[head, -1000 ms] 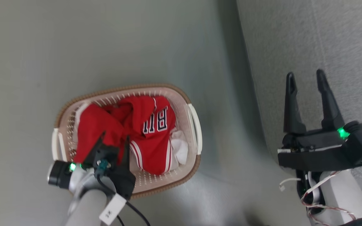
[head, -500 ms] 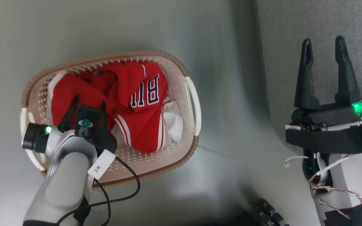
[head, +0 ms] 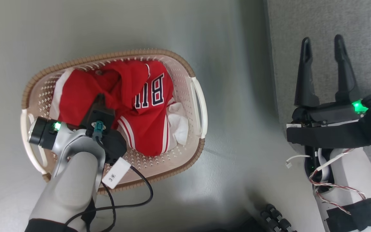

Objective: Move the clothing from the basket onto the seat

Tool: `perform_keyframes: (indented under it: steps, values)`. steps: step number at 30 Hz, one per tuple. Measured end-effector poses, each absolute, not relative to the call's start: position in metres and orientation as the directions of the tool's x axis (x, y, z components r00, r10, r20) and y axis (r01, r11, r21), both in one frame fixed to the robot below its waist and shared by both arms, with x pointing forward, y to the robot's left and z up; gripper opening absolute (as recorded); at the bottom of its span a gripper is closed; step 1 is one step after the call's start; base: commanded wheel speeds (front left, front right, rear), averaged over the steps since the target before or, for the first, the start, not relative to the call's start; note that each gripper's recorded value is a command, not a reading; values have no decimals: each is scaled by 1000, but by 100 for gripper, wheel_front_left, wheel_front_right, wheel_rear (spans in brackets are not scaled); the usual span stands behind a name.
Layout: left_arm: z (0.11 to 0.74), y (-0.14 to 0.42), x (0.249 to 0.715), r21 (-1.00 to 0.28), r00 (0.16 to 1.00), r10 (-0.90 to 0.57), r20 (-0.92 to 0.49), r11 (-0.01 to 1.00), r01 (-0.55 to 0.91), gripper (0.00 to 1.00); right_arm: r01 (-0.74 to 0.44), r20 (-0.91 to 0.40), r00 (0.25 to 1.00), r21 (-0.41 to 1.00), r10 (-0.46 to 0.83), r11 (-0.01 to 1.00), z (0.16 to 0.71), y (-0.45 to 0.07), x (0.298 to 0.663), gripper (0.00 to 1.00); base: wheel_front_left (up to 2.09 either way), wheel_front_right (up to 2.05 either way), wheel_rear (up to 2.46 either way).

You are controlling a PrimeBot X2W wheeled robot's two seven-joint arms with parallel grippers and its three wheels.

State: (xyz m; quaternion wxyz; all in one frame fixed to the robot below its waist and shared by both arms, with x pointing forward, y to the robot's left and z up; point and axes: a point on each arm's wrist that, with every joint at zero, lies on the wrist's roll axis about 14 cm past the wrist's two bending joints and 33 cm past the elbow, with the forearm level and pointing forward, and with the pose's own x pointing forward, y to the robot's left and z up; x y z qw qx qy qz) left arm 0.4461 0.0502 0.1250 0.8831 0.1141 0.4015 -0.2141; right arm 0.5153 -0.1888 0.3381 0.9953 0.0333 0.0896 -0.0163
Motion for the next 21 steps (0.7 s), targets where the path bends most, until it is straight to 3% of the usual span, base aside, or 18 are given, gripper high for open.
perform_keyframes:
  steps: [7, 21]
  values:
    - [162, 39, 466, 37, 671, -323, -668, 886, 462, 0, 22, -189, 982, 73, -8, 997, 346, -185, 511, 100, 0, 0, 0]
    - [294, 24, 520, -9, 829, -410, -381, 898, 440, 0, -98, -141, 983, 117, 114, 988, 387, -152, 505, 100, 0, 0, 0]
